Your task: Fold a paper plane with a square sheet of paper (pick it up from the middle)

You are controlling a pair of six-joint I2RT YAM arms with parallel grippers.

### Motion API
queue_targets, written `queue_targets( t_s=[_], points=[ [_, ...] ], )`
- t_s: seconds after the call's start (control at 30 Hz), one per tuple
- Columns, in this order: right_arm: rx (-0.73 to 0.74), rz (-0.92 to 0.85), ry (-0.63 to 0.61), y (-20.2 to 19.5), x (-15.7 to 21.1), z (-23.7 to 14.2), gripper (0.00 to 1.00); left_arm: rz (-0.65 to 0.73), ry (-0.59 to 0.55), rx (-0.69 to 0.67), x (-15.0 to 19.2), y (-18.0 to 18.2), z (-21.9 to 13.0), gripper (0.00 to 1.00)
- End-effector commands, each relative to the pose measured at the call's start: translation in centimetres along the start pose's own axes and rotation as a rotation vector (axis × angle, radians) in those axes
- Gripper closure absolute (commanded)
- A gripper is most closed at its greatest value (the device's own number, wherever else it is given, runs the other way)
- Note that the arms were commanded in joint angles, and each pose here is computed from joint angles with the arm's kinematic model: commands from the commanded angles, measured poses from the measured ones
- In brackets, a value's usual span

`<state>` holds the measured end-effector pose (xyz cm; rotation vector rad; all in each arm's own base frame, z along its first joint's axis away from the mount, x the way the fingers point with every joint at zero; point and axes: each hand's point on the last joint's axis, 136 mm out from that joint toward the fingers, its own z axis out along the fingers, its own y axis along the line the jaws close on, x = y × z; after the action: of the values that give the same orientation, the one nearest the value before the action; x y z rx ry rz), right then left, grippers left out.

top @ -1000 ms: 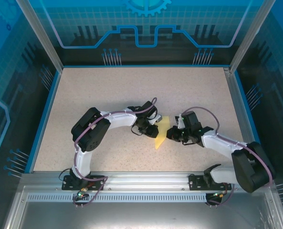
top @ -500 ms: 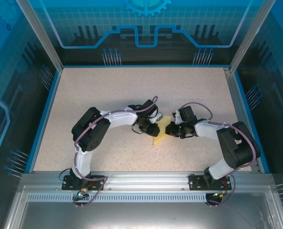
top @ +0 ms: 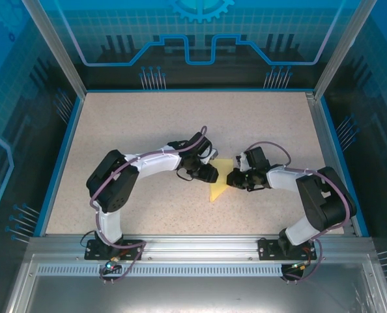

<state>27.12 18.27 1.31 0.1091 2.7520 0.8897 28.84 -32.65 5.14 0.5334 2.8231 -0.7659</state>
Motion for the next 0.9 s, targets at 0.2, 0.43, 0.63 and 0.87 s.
queue_targets(
  t_s=[0.2, 0.43, 0.63, 0.87],
  points=[
    [-0.023, -0.002, -0.003, 0.3, 0.4, -0.2, 0.89, -0.120, 0.023, 0.058, 1.3, -0.1, 1.0, 0.55],
    [-0.024, -0.003, 0.000, 0.2, 0.6, -0.1, 0.90, -0.133, 0.025, 0.103, 1.0, -0.6, 1.8, 0.63],
    [-0.024, -0.003, 0.006, 0.2, 0.8, 0.0, 0.90, -0.144, 0.048, 0.070, 1.5, 0.2, 2.5, 0.64],
    [-0.025, -0.003, 0.008, 0.1, 0.8, 0.0, 0.90, -0.146, 0.056, 0.075, 1.6, 0.2, 2.8, 0.68]
  ],
)
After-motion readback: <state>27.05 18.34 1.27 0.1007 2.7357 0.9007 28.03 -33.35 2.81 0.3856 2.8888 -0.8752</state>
